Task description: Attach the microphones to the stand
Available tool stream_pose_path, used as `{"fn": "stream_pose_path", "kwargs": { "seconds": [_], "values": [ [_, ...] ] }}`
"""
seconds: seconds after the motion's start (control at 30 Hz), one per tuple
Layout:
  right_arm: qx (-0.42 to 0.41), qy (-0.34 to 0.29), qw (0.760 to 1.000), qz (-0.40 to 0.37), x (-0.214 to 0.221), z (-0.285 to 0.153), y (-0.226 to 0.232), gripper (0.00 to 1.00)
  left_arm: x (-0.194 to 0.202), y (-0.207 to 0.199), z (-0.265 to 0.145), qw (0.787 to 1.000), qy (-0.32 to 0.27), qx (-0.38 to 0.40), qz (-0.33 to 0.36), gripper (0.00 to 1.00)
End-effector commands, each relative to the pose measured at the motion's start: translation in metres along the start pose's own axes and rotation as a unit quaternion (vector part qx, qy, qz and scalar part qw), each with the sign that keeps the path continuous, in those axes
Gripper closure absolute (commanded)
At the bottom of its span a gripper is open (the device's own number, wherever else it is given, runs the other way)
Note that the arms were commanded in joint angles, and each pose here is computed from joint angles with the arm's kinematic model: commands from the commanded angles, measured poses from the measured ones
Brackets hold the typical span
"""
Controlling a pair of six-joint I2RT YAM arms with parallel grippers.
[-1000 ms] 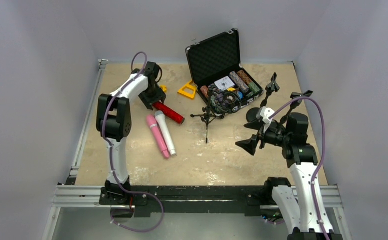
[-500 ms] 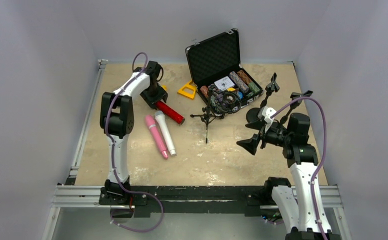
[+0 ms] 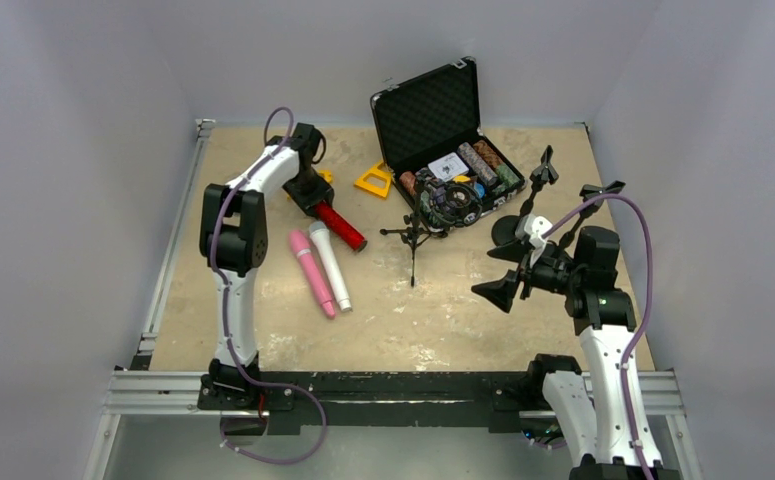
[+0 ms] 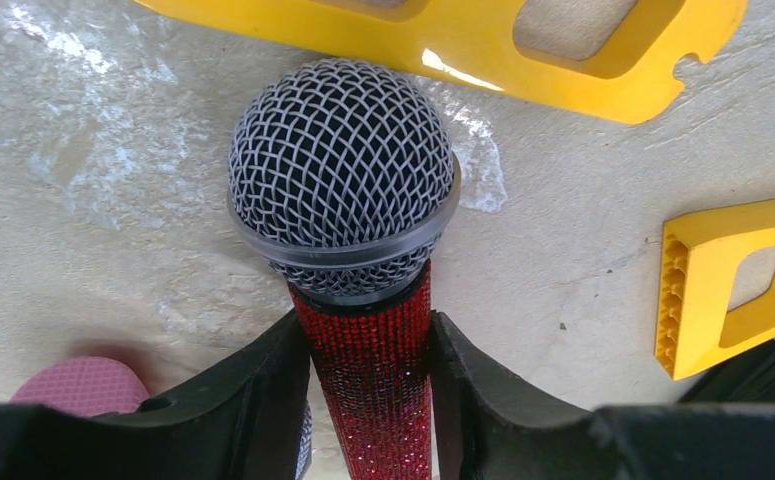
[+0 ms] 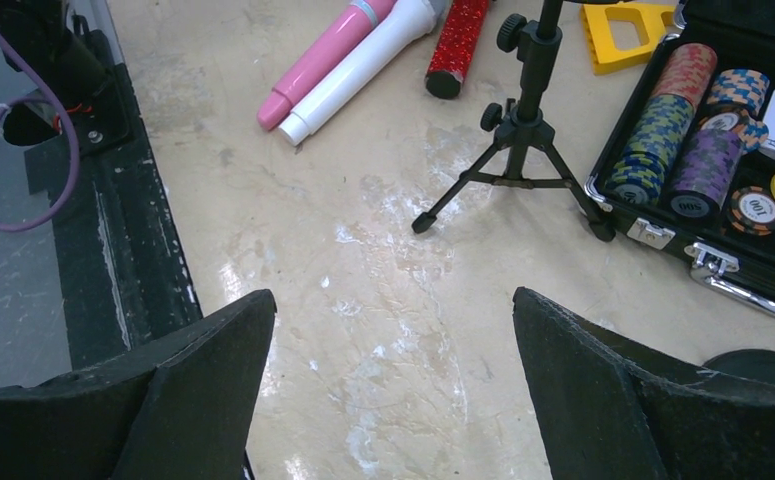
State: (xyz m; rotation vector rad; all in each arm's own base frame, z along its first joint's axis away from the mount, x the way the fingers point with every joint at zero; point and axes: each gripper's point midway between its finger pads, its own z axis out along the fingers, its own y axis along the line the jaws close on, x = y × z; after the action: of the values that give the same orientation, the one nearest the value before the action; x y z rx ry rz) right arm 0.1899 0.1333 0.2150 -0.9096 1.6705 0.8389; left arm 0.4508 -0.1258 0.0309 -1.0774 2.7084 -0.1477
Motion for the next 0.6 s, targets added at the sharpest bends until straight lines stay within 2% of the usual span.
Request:
{"fn": "stream_pose_path", "kwargs": {
  "seconds": [0.0, 0.17, 0.43, 0.5, 0.57],
  "values": [
    [-0.020, -0.021, 0.999, -0.029, -0.019, -0.004, 0.010, 0.08, -0.008, -0.017, -0.008, 0.999, -0.012, 0.048, 0.004, 0.76],
    [-0.021, -0.021, 0.999, -0.032, -0.019, -0.004, 0.010, 0.08, -0.021, -0.047, -0.044, 0.991, -0.041, 0.127, 0.024, 1.00],
    [-0.029, -0.023, 0.999, -0.040, -0.018, -0.005, 0.014, 0.08, -0.035, -0.086, -0.132, 0.958, -0.097, 0.261, 0.069, 1.00],
    [-0.031, -0.024, 0.998, -0.043, -0.018, -0.005, 0.015, 0.08, -0.035, -0.090, -0.160, 0.938, -0.127, 0.306, 0.103, 1.00],
    [-0.035, -0.026, 0.998, -0.047, -0.019, -0.005, 0.017, 0.08, -0.030, -0.090, -0.191, 0.909, -0.163, 0.357, 0.143, 1.00]
  ]
}}
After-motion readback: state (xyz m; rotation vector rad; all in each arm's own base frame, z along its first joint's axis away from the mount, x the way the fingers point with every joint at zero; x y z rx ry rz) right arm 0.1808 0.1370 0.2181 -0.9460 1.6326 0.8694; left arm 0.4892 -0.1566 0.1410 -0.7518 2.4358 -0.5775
